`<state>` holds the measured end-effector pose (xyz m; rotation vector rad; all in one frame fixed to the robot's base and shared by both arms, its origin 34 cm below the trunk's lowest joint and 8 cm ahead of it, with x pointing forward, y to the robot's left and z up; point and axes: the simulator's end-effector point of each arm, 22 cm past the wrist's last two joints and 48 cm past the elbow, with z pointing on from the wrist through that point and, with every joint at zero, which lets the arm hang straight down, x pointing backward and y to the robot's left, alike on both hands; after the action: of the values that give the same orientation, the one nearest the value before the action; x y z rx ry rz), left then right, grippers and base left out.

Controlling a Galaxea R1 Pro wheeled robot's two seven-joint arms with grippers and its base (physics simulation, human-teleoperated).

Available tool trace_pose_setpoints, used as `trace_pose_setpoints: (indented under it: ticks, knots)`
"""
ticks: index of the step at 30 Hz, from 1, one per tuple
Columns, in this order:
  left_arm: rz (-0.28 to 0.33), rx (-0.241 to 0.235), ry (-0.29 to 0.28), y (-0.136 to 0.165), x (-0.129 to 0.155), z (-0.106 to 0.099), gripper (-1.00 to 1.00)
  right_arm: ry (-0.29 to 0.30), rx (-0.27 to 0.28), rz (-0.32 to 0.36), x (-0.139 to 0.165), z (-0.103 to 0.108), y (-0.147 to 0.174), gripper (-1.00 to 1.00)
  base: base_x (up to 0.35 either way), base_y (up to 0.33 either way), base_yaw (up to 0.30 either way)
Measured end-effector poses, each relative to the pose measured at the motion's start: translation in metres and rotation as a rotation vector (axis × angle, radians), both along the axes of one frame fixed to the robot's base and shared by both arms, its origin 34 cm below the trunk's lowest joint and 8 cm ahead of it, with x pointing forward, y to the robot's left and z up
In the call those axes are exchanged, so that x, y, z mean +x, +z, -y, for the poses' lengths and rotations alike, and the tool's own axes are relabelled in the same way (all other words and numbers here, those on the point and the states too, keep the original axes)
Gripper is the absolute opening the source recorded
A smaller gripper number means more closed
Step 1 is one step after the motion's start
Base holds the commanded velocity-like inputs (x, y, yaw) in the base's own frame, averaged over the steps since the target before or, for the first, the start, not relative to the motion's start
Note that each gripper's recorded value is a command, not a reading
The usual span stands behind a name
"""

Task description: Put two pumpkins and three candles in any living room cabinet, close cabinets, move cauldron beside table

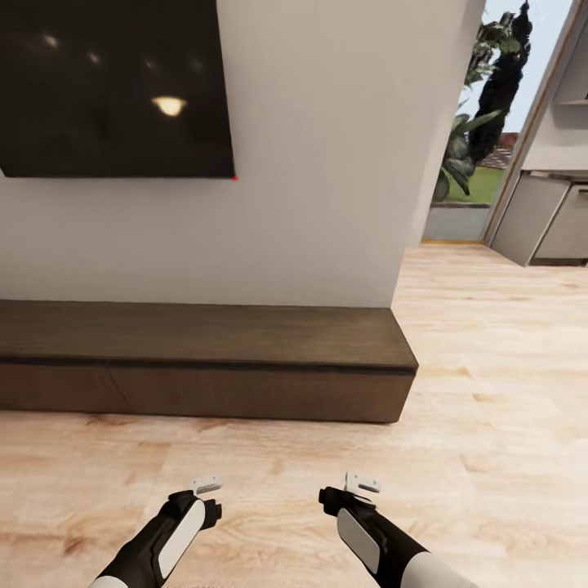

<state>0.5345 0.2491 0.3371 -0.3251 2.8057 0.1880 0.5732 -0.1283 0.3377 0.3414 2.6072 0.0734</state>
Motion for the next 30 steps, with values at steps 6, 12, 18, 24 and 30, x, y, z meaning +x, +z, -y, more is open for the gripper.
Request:
trace_pose_setpoints:
  ticks: [6,12,18,24,30]
  knots:
    - [-0.005,0.002,0.005,0.011,0.002,-0.002,1.00,0.002,-0.005,-0.005,0.002,0.000,0.011,1.00,0.000,0.000,0.246]
    - [-0.010,0.000,0.010,0.022,0.003,-0.003,1.00,0.002,-0.006,-0.009,0.003,0.000,0.022,1.00,0.000,0.000,0.246]
    - [-0.049,-0.031,0.090,0.023,-0.008,-0.015,1.00,0.007,-0.030,-0.042,-0.007,0.008,0.022,1.00,0.000,0.000,0.246]
    - [-0.051,-0.037,0.127,0.032,-0.009,-0.021,1.00,-0.007,-0.038,-0.028,-0.005,0.013,0.032,1.00,0.000,0.000,0.246]
    - [-0.098,-0.024,0.147,0.031,-0.026,-0.029,1.00,-0.015,-0.052,-0.035,-0.007,0.019,0.039,1.00,0.000,0.000,0.245]
